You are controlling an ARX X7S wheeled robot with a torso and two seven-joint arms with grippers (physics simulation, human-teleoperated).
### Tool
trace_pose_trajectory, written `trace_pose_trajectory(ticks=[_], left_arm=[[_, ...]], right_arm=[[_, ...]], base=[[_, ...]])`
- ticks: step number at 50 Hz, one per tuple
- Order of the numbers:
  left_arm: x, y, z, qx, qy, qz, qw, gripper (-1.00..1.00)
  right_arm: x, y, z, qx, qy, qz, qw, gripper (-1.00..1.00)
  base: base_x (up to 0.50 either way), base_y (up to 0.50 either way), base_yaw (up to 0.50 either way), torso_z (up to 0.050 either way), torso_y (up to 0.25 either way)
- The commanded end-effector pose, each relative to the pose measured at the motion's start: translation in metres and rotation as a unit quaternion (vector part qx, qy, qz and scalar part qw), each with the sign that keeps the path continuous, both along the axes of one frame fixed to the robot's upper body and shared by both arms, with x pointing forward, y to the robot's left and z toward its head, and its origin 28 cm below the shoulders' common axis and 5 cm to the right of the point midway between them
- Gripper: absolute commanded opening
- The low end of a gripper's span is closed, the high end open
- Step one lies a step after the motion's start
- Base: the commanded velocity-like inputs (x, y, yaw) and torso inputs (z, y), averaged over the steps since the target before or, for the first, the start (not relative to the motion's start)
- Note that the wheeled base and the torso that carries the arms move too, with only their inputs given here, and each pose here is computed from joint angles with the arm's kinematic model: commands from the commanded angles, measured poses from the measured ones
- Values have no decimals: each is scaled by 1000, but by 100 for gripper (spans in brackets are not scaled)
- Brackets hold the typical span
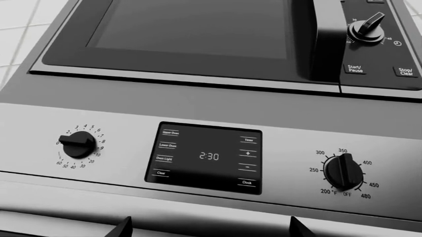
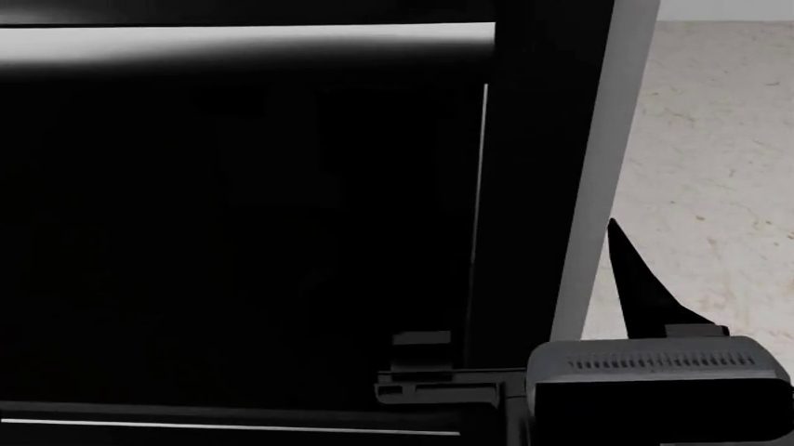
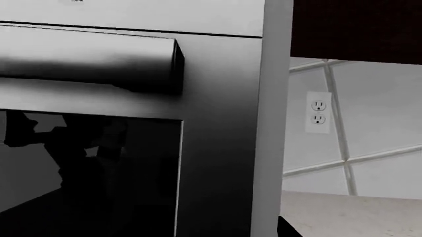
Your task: Press the start button on the microwave
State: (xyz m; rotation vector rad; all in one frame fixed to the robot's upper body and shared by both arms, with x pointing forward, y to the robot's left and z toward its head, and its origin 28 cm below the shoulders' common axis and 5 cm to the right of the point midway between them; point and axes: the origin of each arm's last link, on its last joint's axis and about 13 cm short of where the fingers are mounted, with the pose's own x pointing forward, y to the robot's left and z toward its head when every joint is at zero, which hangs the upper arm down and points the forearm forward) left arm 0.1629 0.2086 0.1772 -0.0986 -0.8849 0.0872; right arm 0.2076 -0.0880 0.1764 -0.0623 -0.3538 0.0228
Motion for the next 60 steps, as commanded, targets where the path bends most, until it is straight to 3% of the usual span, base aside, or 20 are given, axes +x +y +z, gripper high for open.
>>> trace_pose_trajectory(ticks=[1, 4, 6, 16, 20, 30, 36, 37, 46, 50, 60], left_arm=[[0, 1, 1, -3, 0, 0, 1000, 100], [0, 2, 2, -4, 0, 0, 1000, 100], [1, 2, 2, -4, -1, 0, 1000, 100], [0, 2, 2, -6, 1, -1, 1000, 100], [0, 3, 2, -6, -2, -1, 1000, 100], [-1, 6, -2, -9, -4, 2, 1000, 100], [-2, 7, -3, -9, -4, 4, 1000, 100], [-2, 7, -3, -9, -4, 4, 1000, 100], [-3, 6, 1, -8, -7, 1, 1000, 100], [-3, 6, 2, -8, -8, 1, 1000, 100], [-3, 7, 1, -7, -6, 3, 1000, 100]], right_arm=[[-15, 4, 54, -44, -87, -19, 995, 100], [-18, 2, 81, -74, -130, -45, 988, 100], [-21, 5, 93, -90, -122, -19, 988, 100], [-28, 6, 149, -106, -208, -7, 972, 100], [-24, 2, 171, -86, -216, -1, 973, 100], [-21, -4, 214, -104, -246, -33, 963, 100], [-12, -1, 238, -134, -255, -3, 957, 100], [-11, -1, 243, -137, -256, 0, 957, -100], [6, 2, 281, -138, -260, 17, 955, -100], [16, 0, 293, -121, -234, 20, 964, -100], [25, 5, 310, -130, -197, 28, 971, -100]], base=[[0, 0, 0, 0, 0], [0, 0, 0, 0, 0], [0, 0, 0, 0, 0], [0, 0, 0, 0, 0], [0, 0, 0, 0, 0], [0, 0, 0, 0, 0], [0, 0, 0, 0, 0], [0, 0, 0, 0, 0], [0, 0, 0, 0, 0], [0, 0, 0, 0, 0], [0, 0, 0, 0, 0]])
